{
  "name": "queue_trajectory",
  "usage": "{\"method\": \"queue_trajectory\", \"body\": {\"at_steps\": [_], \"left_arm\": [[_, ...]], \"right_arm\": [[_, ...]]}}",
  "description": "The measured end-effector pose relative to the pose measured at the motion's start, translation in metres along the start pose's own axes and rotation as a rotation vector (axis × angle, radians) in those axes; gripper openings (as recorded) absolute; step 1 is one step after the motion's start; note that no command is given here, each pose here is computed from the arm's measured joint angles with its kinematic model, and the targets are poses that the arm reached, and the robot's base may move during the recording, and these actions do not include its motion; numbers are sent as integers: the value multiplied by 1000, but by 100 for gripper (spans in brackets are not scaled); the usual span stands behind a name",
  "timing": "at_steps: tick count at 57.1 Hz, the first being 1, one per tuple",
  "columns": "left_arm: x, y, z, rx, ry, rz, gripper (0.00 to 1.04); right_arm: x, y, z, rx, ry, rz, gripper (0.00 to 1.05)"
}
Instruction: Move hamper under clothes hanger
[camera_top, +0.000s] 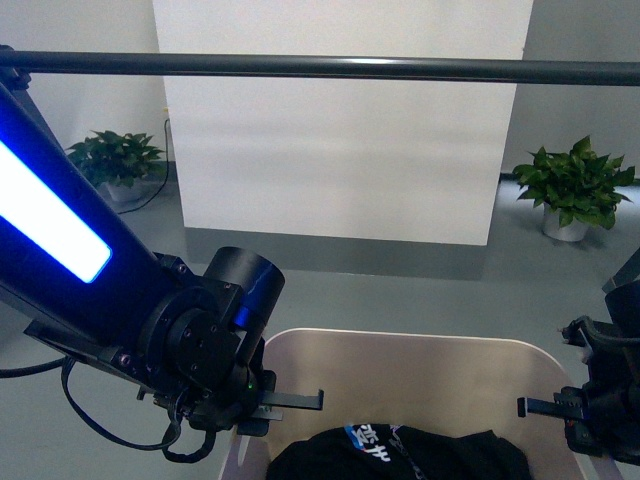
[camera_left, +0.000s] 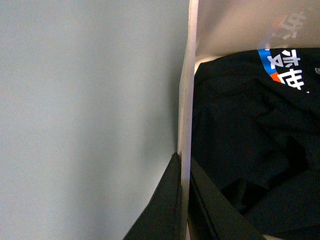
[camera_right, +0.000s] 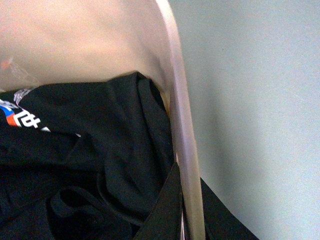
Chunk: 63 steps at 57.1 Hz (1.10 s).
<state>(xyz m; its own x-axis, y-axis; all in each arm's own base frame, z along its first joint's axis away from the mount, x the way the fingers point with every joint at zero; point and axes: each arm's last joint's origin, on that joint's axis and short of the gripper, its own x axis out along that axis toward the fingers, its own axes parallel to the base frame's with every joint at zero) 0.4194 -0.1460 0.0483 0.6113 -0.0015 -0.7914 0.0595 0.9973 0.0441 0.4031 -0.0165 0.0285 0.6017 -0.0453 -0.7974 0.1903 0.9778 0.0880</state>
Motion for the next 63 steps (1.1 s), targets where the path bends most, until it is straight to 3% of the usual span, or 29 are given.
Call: {"method": "queue_trajectory", "body": {"at_steps": [32,55,59,63], "left_arm": [[10,-5,19,-48,-13,35,4],[32,-9,4,-46,47,59,4],[32,-10,3,-55,47,56,15],[31,-11,5,-65,44,49,30]], "right_arm": [[24,22,15,-5,17,-11,2],[44,31,2,-36,62,-40,2],[44,31,1,-42,62,-48,3],[45,31,1,-39,60,-53,15]]}}
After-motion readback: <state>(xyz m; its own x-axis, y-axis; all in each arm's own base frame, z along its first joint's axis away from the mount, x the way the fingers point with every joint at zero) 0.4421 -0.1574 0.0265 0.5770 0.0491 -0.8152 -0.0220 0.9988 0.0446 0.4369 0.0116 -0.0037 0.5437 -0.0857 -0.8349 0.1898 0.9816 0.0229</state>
